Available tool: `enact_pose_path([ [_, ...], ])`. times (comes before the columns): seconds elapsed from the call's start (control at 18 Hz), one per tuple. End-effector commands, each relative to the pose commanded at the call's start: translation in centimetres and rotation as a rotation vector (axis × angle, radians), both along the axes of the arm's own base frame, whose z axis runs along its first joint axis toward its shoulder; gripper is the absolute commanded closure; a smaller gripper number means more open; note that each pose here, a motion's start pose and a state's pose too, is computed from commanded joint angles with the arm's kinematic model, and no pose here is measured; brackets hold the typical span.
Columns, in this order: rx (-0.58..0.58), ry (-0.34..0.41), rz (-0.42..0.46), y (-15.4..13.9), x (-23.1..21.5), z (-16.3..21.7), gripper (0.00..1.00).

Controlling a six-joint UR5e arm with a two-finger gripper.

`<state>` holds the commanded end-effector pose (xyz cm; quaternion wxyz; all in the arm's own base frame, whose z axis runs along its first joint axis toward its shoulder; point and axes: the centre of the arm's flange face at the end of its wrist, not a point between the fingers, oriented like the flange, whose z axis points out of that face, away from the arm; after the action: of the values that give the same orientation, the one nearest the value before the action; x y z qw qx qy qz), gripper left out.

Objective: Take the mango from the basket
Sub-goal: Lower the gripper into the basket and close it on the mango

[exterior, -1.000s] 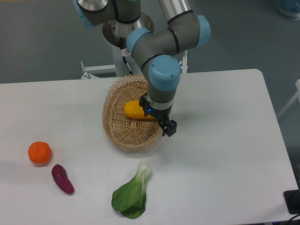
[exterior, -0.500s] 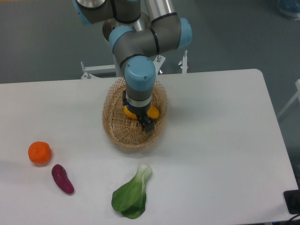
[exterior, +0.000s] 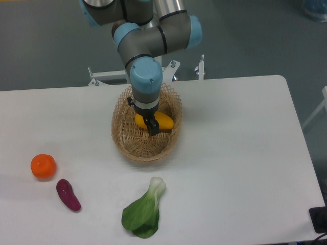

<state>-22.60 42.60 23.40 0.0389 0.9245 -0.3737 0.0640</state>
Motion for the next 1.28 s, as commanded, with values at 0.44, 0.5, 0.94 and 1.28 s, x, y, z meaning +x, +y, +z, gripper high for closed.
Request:
enact_pose_path([
  [0.44,-0.02,-0.019,-0.004,-0.4,1.3,-1.5,0.0],
  [0.5,-0.026,-0.024,-0.001,-0.5,1.4,-1.8,0.0],
  [0.94,0.035,0.036,0.001,-0.5,1.5,-3.1,0.08],
  [1.28,0.062,0.062,-0.002,-0.3,1.2,-2.7,0.34],
])
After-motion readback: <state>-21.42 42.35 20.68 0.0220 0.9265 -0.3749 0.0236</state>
